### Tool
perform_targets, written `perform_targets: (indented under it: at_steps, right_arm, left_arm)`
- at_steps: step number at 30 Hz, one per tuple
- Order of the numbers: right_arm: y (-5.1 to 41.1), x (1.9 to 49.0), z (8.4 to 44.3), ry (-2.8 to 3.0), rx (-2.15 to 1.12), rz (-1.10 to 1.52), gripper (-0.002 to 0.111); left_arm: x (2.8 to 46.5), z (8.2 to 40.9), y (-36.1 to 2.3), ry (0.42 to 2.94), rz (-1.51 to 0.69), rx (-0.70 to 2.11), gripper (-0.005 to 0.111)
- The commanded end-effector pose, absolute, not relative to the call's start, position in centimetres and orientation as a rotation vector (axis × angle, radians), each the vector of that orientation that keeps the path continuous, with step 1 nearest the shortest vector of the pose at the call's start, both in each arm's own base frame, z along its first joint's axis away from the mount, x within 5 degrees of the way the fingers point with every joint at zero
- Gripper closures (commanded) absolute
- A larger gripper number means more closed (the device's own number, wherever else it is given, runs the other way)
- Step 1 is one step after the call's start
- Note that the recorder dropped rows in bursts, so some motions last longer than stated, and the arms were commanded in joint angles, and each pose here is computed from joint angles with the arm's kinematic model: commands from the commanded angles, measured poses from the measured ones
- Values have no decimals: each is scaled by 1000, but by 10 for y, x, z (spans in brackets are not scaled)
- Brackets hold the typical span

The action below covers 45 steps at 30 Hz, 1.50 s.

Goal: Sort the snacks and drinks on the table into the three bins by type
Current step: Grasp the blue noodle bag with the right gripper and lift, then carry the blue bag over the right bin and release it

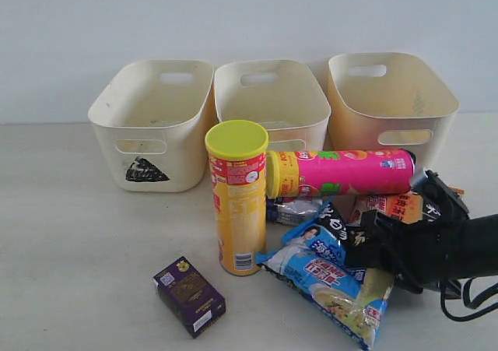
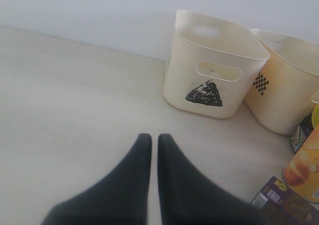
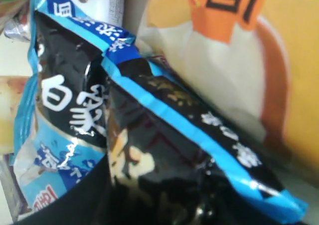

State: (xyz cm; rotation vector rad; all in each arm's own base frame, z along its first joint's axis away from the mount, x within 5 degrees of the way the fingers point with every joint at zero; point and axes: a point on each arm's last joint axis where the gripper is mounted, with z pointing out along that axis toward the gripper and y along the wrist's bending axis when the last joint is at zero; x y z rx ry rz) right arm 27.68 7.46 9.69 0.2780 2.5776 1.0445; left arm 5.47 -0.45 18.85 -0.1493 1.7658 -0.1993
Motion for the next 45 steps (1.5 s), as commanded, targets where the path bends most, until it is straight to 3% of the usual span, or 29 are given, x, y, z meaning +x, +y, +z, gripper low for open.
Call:
perform_targets:
  at_steps: [1,8,15,28,36,45]
  right_arm:
    - [73,272,121,2534,142,991,107]
    - [75,257,201,2294,40,1020,107]
    - [72,235,257,2088,-65,966,107]
    - [40,248,381,1714,-198,305,107]
    - [25,303,391,1683,-173,20,107]
    - [23,374,348,1787,-167,-88,107]
  left_arm:
    - [55,187,-4,1766,-199,-150,102]
    - [55,187,-4,1766,-199,-150,102]
    - [55,187,-4,1766,-199,-150,102]
    - [55,187,-4,1766,-199,-150,102]
    - [55,187,-4,1766,-199,-150,102]
    - [55,187,-4,1766,-199,-150,102]
